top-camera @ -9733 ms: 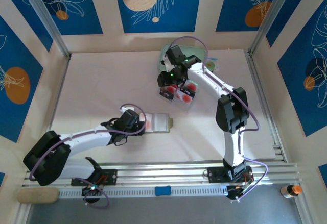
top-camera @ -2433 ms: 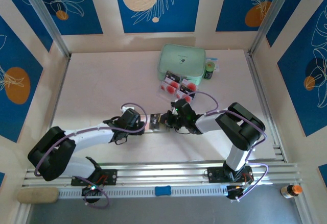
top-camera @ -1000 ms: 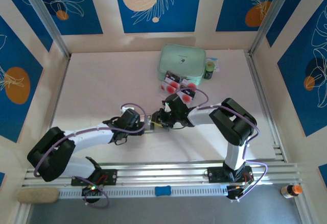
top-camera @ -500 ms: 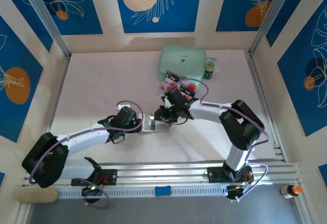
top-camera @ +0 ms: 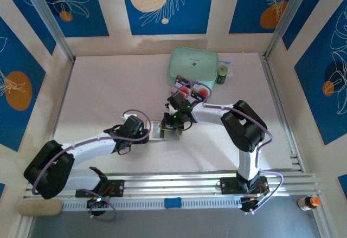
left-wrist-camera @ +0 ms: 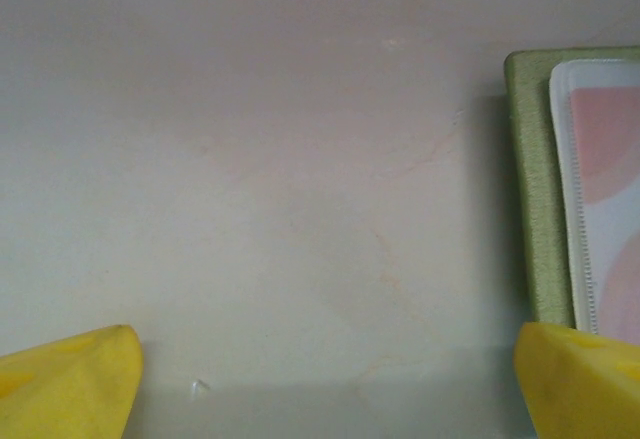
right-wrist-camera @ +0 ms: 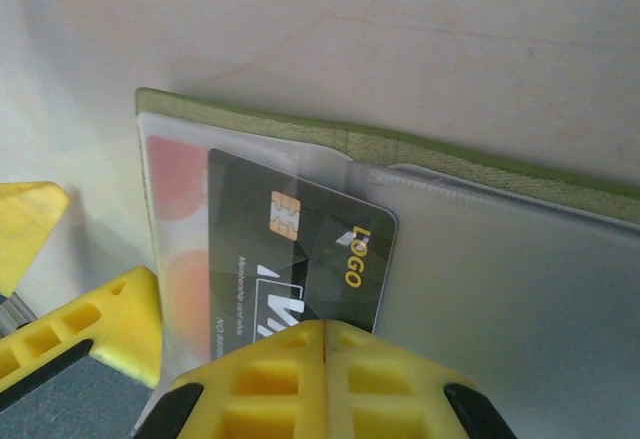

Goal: Put the credit cards into the card holder

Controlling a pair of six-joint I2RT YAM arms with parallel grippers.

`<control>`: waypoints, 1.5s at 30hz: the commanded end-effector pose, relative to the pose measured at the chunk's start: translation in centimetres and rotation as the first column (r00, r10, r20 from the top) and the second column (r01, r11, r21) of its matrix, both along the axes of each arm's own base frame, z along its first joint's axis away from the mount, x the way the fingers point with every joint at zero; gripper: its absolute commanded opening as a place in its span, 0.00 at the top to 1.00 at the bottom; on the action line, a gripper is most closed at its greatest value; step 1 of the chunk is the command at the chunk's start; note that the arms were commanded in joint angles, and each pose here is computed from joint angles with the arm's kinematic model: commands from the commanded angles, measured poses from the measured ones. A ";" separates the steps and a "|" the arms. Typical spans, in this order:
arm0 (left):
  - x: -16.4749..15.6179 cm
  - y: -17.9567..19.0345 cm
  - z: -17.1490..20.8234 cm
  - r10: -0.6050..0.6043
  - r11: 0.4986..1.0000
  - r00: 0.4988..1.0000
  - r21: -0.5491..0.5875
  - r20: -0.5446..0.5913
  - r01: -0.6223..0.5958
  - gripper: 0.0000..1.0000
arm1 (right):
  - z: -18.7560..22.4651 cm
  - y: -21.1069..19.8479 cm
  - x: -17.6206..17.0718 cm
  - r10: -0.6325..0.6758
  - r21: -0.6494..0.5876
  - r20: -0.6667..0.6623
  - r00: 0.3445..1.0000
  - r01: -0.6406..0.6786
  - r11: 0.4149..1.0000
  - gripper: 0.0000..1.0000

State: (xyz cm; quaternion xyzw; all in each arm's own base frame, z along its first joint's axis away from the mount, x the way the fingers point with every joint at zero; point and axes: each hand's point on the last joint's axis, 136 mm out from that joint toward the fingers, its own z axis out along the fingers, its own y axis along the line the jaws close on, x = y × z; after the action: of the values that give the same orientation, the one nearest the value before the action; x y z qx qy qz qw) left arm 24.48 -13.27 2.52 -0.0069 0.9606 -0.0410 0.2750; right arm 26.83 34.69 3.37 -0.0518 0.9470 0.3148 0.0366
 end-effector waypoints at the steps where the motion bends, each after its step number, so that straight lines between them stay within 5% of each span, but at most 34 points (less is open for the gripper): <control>1: 0.0 0.8 -0.6 0.028 0.999 1.000 0.016 -0.009 -0.028 0.05 | -0.3 0.6 -0.4 0.030 -0.020 -0.018 0.999 -0.030 0.999 0.99; 23: 0.1 1.3 -0.3 0.048 0.999 0.999 0.012 -0.002 -0.048 0.05 | 2.3 1.8 -0.4 0.037 -0.005 0.018 0.999 -0.037 0.999 1.00; 45: 0.0 1.3 -1.1 0.057 0.998 0.998 0.016 -0.024 -0.056 0.05 | -1.2 1.4 -0.6 0.055 -0.094 -0.031 0.998 -0.058 0.994 1.00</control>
State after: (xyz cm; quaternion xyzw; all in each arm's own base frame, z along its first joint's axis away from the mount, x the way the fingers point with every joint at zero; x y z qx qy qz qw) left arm 24.57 -12.43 1.94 -0.0236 0.9617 -0.0323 0.2713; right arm 26.52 35.77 2.61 -0.0646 0.9592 0.2742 0.0239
